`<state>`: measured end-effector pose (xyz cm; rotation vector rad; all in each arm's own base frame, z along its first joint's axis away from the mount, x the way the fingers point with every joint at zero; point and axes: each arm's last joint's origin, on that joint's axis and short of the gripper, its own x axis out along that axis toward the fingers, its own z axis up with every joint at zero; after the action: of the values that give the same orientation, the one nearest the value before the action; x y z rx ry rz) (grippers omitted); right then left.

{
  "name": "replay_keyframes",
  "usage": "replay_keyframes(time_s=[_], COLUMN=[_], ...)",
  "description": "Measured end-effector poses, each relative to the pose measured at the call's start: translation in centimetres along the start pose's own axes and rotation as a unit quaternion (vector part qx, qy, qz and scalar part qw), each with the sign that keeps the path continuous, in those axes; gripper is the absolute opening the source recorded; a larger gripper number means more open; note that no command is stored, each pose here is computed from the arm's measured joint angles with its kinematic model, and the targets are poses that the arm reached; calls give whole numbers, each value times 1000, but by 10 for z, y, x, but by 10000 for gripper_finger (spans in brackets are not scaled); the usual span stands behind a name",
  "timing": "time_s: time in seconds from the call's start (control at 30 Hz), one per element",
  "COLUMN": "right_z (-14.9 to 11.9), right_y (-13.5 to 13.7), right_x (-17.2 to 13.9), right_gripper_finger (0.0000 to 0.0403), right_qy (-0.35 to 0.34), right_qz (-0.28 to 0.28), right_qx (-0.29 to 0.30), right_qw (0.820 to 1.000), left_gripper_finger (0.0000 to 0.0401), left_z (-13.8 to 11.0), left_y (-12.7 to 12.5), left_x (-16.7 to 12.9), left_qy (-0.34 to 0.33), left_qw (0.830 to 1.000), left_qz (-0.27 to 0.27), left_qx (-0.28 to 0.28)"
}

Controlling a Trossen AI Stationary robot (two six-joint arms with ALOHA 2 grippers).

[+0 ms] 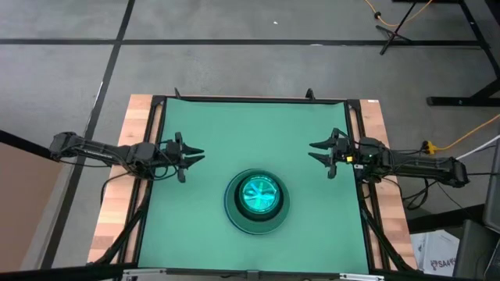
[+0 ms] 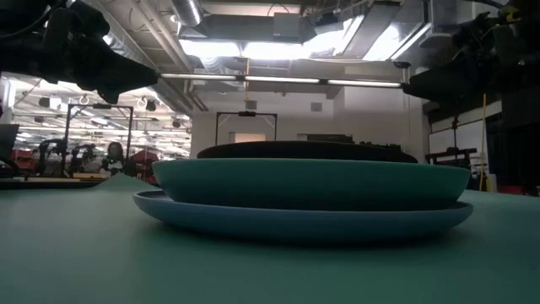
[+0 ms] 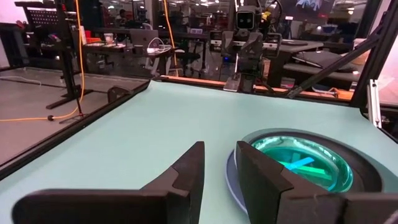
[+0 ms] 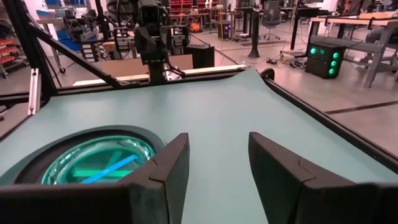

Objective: Stack plastic plates
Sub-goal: Return to Home Position

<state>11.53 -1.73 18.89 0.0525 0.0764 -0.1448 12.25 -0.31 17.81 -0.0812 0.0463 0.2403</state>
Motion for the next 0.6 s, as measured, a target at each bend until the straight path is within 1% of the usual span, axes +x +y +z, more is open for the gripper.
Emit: replay_keyframes(time_s=[0.23,0.43,0.6], right_z=[-6,-6,-6], right_y=[0,0,0], right_x=[0,0,0], right_gripper_finger=[159,159,159], right_qy=[8,8,8], right_qz=[0,1,1], right_qx=[11,13,11], right_qw=[1000,1000,1000], left_gripper_finger=[86,86,86], left_z=[-4,1,1], left_y=[1,0,1], left_x=[-1,-6,-12], left_qy=[16,-6,-8], left_qw=[1000,999,999], left_qz=[0,-32,-47], left_qx=[2,0,6])
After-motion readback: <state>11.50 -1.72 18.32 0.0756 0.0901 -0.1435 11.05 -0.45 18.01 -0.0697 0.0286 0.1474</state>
